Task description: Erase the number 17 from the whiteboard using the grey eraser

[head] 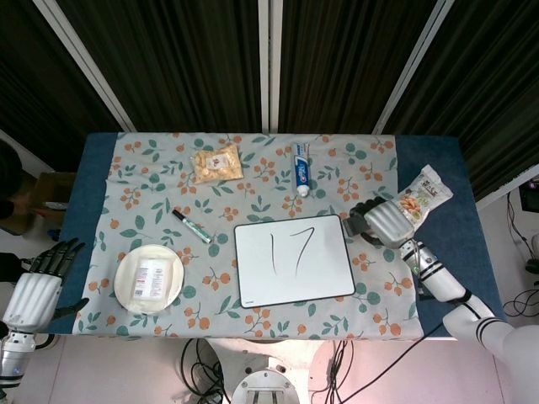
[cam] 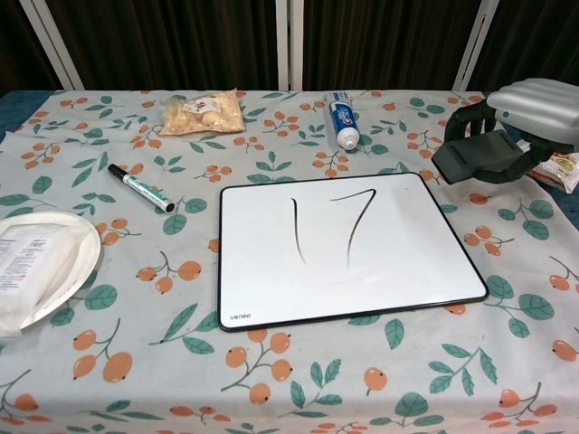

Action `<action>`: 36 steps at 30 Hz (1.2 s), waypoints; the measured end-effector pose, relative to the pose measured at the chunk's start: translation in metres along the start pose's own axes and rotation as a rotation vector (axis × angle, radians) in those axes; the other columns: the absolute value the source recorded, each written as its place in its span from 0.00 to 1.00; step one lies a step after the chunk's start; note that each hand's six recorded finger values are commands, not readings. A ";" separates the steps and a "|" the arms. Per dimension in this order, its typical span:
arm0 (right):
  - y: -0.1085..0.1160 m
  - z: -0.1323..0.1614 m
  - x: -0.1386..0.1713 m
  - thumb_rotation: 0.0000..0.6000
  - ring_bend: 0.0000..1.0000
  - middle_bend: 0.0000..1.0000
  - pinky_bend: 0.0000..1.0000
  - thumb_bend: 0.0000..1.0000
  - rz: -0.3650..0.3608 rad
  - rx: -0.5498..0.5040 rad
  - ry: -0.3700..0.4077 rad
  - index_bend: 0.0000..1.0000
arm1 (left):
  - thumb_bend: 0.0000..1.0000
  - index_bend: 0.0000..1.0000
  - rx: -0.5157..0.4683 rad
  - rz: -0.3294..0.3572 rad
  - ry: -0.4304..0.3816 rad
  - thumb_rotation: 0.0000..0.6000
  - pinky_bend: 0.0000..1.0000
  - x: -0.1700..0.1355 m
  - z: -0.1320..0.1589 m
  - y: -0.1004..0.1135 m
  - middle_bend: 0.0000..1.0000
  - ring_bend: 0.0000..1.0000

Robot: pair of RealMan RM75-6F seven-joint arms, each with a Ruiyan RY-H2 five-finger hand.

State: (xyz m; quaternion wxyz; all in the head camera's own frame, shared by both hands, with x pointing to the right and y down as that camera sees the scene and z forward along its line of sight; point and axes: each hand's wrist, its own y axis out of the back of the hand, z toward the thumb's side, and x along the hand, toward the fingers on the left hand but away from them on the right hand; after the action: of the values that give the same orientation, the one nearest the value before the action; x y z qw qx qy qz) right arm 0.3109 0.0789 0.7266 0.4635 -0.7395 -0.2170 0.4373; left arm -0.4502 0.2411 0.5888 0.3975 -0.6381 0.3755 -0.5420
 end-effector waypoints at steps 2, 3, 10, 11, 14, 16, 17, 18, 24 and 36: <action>0.004 0.015 0.000 1.00 0.59 0.63 0.71 0.30 -0.014 -0.031 0.034 0.73 | 0.00 0.07 -0.001 0.002 0.000 1.00 0.17 0.000 0.000 0.001 0.06 0.07; 0.006 0.022 0.000 1.00 0.59 0.64 0.71 0.30 -0.017 -0.044 0.051 0.74 | 0.00 0.07 -0.001 0.003 0.000 1.00 0.17 0.000 0.000 0.001 0.06 0.07; 0.004 0.084 0.007 1.00 0.62 0.66 0.74 0.30 0.013 -0.058 0.180 0.78 | 0.00 0.07 -0.003 0.007 0.009 1.00 0.17 -0.002 -0.004 0.002 0.06 0.07; 0.003 0.091 0.008 1.00 0.62 0.66 0.75 0.30 0.022 -0.052 0.193 0.79 | 0.00 0.07 -0.004 0.007 0.012 1.00 0.17 -0.003 -0.005 0.003 0.06 0.07; -0.004 0.110 0.014 1.00 0.62 0.67 0.75 0.30 0.052 -0.030 0.227 0.79 | 0.00 0.07 -0.007 0.008 0.018 1.00 0.17 -0.004 -0.007 0.003 0.06 0.07; -0.011 0.120 0.019 1.00 0.62 0.68 0.75 0.30 0.080 -0.023 0.243 0.79 | 0.00 0.07 -0.009 0.008 0.020 1.00 0.17 -0.004 -0.009 0.003 0.06 0.07; -0.014 0.124 0.021 1.00 0.62 0.68 0.75 0.30 0.090 -0.020 0.249 0.79 | 0.00 0.07 -0.010 0.009 0.022 1.00 0.17 -0.004 -0.010 0.003 0.06 0.07; -0.016 0.127 0.023 1.00 0.62 0.68 0.75 0.30 0.098 -0.015 0.254 0.79 | 0.00 0.07 -0.011 0.009 0.023 1.00 0.17 -0.005 -0.011 0.003 0.06 0.07; -0.028 0.144 0.029 1.00 0.63 0.69 0.76 0.31 0.119 0.022 0.284 0.80 | 0.00 0.07 -0.017 0.010 0.031 1.00 0.17 -0.006 -0.016 0.002 0.06 0.07; -0.037 0.163 -0.003 1.00 0.63 0.69 0.76 0.32 0.107 0.054 0.285 0.80 | 0.00 0.07 -0.027 0.016 0.033 1.00 0.17 -0.007 -0.019 0.004 0.06 0.07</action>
State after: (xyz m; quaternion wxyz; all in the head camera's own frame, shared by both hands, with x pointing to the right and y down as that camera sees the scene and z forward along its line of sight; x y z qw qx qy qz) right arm 0.1743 0.1758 0.7299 0.4854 -0.7917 -0.0977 0.3578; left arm -0.4701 0.2444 0.5845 0.3869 -0.6315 0.3942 -0.5442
